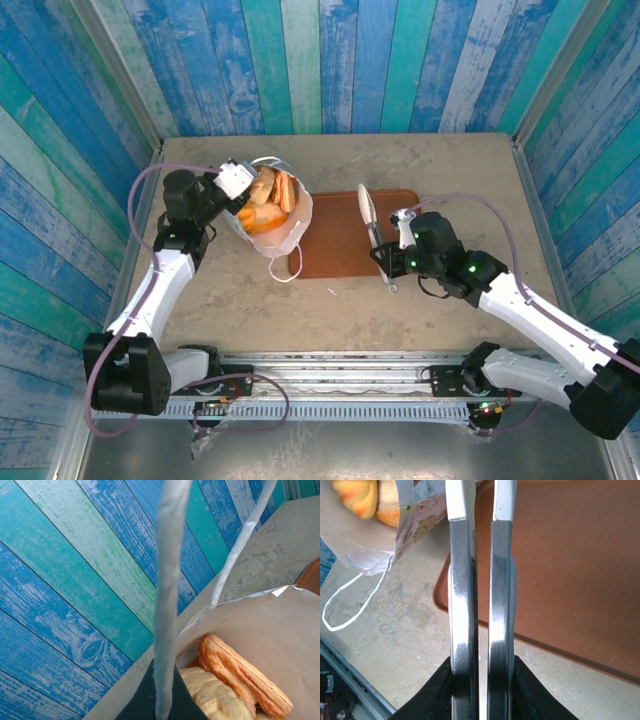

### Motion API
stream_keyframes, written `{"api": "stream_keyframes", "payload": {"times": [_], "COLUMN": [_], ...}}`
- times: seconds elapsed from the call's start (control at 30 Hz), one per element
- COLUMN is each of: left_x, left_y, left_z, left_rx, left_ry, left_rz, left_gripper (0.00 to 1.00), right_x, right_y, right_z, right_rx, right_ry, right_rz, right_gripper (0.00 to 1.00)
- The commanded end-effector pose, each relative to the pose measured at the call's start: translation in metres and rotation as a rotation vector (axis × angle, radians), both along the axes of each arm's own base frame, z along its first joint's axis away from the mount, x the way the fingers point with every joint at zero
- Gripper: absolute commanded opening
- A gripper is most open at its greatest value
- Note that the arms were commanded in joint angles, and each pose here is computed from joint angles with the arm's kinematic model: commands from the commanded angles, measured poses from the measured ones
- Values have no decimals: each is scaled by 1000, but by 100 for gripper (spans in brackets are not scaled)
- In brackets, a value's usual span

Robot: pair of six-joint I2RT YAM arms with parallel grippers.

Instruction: Take the fake bread out of the paper bag

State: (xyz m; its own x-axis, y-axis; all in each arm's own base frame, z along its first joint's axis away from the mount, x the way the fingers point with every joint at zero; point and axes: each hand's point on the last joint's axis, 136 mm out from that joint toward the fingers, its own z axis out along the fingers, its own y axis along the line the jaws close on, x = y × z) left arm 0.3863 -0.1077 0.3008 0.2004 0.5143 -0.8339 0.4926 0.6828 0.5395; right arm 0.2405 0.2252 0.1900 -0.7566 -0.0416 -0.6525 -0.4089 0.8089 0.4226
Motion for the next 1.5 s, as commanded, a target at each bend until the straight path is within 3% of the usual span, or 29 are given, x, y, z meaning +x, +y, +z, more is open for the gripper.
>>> {"api": "stream_keyframes", "payload": {"times": [0.0, 0.3, 0.6, 0.9, 1.13, 1.3, 1.47], "left_x": [-10, -10, -12, -11, -6, -3, -9], "left_y": [-8, -7, -6, -7, -10, -14, -15], "left_z": [44, 44, 45, 43, 47, 46, 47], "left_rx": [-29, -33, -32, -38, -74, -100, -116], "left_ry": [-151, -157, -161, -142, -98, -36, -74], "left_rz": [-43, -34, -31, -35, -35, -57, -73], "left_gripper": [0, 0, 0, 0, 0, 3, 7], "right_x": [4, 6, -1, -18, -36, -36, -23], "right_y": [10, 13, 20, 52, 83, 96, 103], "right_z": [18, 24, 32, 68, 85, 81, 71], "right_rx": [32, 24, 29, 123, 118, 116, 95], "right_ry": [-34, -31, -3, 44, 70, 112, 131], "right_rz": [44, 60, 115, 216, 280, 279, 230], "right_gripper": [32, 33, 27, 26, 27, 27, 30]}}
